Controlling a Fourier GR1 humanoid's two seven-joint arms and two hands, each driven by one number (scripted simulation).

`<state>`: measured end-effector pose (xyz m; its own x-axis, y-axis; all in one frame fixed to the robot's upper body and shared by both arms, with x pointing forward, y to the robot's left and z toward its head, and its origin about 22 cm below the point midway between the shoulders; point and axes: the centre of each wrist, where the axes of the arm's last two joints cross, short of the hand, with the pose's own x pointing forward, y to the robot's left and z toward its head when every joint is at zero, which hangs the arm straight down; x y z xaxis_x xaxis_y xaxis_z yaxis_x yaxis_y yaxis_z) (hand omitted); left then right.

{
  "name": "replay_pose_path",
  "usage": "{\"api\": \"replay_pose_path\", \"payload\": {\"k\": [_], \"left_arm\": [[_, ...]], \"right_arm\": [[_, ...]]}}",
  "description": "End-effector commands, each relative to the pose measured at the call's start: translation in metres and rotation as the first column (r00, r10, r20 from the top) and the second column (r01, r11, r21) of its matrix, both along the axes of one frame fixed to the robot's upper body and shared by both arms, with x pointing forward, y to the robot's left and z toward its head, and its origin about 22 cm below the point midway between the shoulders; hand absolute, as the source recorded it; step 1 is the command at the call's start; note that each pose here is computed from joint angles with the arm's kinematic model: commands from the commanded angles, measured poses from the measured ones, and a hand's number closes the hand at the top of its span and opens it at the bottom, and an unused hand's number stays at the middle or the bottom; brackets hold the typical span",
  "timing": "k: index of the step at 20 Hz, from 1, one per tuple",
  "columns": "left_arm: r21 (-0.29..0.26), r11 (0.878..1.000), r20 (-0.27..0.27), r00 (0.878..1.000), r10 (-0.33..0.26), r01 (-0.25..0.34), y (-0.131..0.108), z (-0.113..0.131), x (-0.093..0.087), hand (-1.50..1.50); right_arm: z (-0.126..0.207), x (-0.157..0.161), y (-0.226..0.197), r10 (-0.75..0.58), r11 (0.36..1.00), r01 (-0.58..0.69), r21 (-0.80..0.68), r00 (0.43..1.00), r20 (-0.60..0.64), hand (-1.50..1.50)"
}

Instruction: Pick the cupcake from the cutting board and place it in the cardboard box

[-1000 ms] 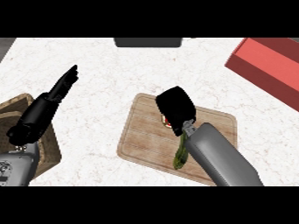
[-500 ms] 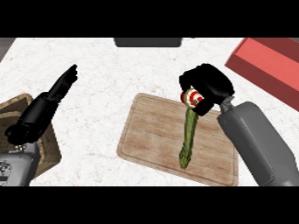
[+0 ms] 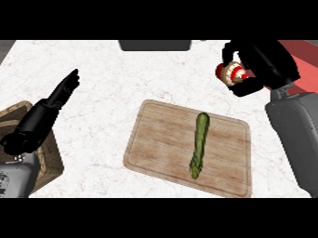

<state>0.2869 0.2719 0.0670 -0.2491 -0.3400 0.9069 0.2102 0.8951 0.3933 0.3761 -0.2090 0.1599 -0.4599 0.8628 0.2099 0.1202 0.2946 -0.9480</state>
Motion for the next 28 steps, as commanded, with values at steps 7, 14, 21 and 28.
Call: {"api": "replay_pose_path", "payload": {"k": [7, 14, 21, 28], "left_arm": [[-0.001, 1.000, -0.008, 1.000, -0.026, 0.026, -0.004, 0.004, 0.006, 0.00], [0.010, 0.999, 0.009, 0.999, -0.039, 0.039, -0.006, -0.007, 0.005, 0.00], [0.023, 0.998, 0.016, 0.998, -0.053, 0.053, -0.009, 0.016, 0.012, 0.00], [0.006, 0.997, 0.033, 0.997, -0.072, 0.072, -0.012, 0.009, 0.010, 0.00]], "right_arm": [[0.055, 0.018, -0.079, -0.375, 0.893, 0.358, 0.271, 0.927, 0.013, 1.50], [0.081, 0.047, -0.135, -0.501, 0.834, 0.482, 0.270, 0.866, -0.001, 1.50], [0.059, 0.042, -0.199, -0.550, 0.826, 0.564, -0.005, 0.804, -0.227, 1.50], [0.045, 0.026, -0.245, -0.508, 0.855, 0.504, -0.119, 0.769, -0.388, 1.50]]}}
